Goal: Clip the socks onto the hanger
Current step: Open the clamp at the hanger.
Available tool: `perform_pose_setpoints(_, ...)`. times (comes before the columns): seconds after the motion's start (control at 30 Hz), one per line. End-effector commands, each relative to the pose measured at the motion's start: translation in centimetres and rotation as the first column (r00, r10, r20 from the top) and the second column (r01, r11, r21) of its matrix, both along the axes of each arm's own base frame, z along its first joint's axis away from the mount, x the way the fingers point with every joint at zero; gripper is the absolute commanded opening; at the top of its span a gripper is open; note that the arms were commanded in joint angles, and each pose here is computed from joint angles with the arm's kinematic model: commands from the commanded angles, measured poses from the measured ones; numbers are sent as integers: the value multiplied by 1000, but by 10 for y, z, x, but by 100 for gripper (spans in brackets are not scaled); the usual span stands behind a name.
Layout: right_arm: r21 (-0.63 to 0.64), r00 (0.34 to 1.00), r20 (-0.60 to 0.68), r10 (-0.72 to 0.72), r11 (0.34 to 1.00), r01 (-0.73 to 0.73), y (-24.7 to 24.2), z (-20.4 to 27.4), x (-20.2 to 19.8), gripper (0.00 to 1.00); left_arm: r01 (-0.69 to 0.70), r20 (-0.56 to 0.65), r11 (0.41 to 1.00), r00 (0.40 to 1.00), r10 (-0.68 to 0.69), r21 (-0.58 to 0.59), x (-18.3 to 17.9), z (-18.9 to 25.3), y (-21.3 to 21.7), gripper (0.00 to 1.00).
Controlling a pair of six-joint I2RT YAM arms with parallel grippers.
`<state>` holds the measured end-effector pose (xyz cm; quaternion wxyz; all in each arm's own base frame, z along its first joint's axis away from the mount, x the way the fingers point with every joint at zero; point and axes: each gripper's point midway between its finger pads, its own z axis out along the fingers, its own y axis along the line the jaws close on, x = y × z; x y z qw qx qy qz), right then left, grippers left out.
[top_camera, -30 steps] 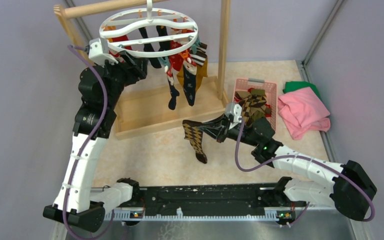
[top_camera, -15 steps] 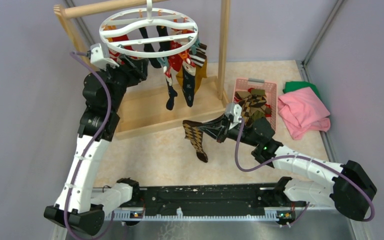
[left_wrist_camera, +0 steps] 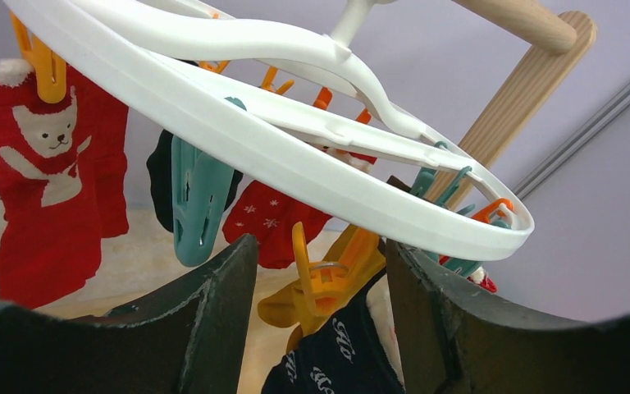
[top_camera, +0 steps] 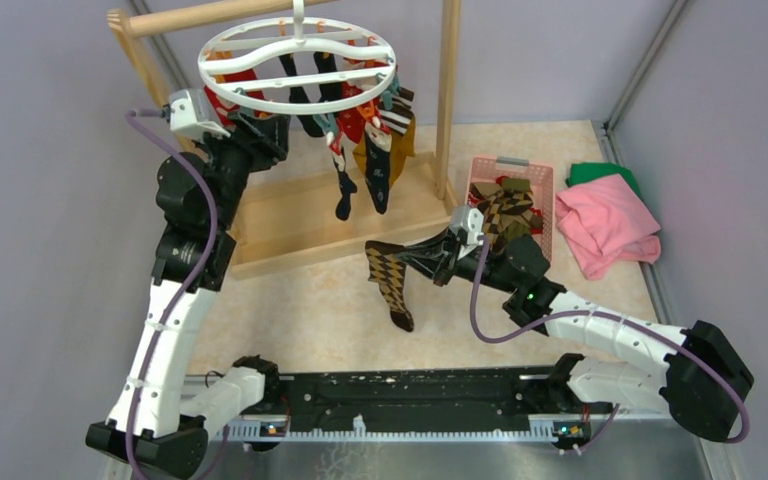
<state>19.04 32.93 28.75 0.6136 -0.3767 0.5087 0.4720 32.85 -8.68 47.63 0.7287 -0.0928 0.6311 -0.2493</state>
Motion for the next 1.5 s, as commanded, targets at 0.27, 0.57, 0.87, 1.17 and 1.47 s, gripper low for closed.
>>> perform_pose_setpoints(0.27,47,999,34,7,999,-9,-2,16,-1,0,11,92,1000,996,-11,-2,2,18,-2,60)
perform_pose_setpoints(0.57,43,999,32,7,999,-8,-2,14,-1,0,12,92,1000,996,-11,-2,1,17,-2,38)
perform_pose_setpoints(0.87,35,999,31,17,999,-18,0,12,-1,0,45,93,999,995,-46,14,-2,13,-7,23)
perform_pose_setpoints(1.17,36,999,50,9,999,-11,16,38,9,0,62,105,998,992,-63,15,0,13,-11,15)
perform_pose_setpoints(1.47,66,992,125,-35,997,27,60,87,28,0,80,83,997,993,-80,6,4,4,-15,12)
